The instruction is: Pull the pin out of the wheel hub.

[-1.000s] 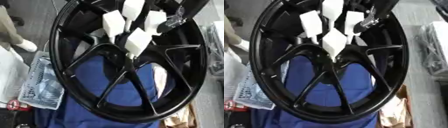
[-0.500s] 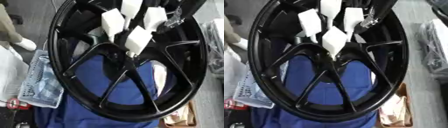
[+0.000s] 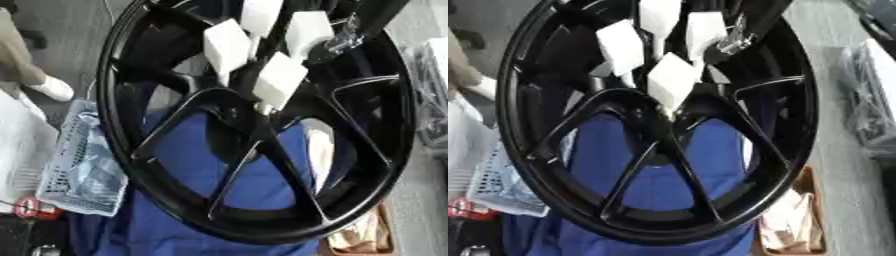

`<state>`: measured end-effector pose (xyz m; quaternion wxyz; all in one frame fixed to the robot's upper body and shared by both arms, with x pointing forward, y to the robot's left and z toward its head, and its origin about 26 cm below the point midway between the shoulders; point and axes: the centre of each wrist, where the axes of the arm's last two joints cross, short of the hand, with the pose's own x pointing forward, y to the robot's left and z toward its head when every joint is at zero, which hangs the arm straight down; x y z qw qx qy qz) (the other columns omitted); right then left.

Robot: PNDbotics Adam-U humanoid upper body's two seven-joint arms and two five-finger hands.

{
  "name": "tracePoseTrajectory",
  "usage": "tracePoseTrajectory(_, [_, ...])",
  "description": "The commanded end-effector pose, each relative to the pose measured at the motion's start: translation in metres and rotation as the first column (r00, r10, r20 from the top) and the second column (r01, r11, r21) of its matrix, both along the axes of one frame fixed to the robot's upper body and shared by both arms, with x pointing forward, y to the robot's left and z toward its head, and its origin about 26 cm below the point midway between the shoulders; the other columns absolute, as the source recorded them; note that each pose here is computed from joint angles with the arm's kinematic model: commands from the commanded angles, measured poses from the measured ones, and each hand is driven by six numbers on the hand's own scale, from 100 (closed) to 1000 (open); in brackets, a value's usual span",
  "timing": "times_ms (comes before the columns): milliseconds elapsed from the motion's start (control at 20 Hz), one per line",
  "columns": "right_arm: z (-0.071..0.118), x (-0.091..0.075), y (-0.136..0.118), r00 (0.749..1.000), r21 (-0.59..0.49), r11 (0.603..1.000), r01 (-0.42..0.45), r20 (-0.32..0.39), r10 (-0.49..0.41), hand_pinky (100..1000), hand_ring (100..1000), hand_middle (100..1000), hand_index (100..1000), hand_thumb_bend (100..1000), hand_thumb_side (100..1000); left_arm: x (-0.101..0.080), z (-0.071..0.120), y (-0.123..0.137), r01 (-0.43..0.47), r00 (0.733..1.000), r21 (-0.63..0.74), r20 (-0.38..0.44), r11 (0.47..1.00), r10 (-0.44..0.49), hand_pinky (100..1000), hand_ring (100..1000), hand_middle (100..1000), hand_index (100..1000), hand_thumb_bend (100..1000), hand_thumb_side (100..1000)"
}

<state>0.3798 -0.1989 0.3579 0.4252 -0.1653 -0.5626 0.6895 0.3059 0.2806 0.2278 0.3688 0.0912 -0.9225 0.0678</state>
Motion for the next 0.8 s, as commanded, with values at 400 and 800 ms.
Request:
tracePoseTrajectory(400, [0.0056,0.0024,-0.0042,1.000,0.024,1.000,0.017,-0.014,-0.017,713,723,565,694,485,238,-0.0034,0.0074,0.0002,-0.002,0.999,0.007,0.036,1.000,0.001,845,688,659,719,175,643])
tracePoseTrajectory(800, [0.0073,-0.0012,-0.0013,0.999,0.048,0.999,-0.002,-0.040,0.004,692,687,532,663,403,100,-0.0034,0.0070,-0.0001,-0.002,1.000,0.006,0.031,1.000,0.002,845,688,659,718,172,644])
